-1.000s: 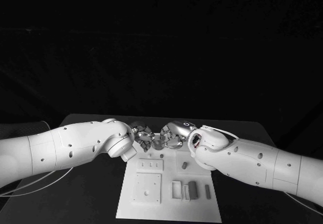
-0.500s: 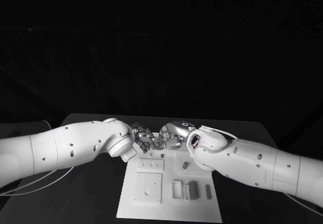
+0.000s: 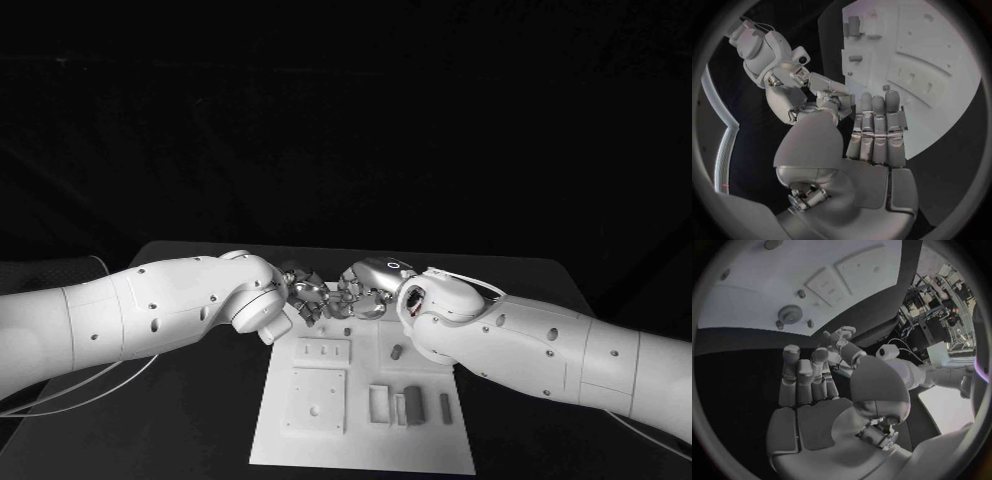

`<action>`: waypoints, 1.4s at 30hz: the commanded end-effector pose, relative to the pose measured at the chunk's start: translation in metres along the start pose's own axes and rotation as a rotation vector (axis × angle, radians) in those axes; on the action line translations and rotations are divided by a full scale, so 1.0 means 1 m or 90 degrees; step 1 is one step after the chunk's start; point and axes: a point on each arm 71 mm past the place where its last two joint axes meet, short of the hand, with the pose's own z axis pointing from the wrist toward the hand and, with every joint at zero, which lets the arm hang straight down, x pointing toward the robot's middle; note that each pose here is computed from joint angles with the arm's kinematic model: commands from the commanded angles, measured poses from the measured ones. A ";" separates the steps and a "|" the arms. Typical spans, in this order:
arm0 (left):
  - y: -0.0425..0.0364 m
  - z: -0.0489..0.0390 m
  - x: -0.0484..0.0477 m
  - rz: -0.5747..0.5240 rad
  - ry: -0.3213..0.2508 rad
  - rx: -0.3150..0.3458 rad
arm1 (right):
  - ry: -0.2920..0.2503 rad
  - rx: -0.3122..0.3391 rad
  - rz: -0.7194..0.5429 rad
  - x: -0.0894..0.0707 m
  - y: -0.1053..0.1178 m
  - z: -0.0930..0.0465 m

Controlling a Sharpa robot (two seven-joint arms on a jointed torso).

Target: Assemble the parts on the task board

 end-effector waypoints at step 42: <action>-0.0004 -0.0001 0.0038 0.002 0.023 -0.010 | 0.026 -0.007 -0.021 0.004 0.008 0.003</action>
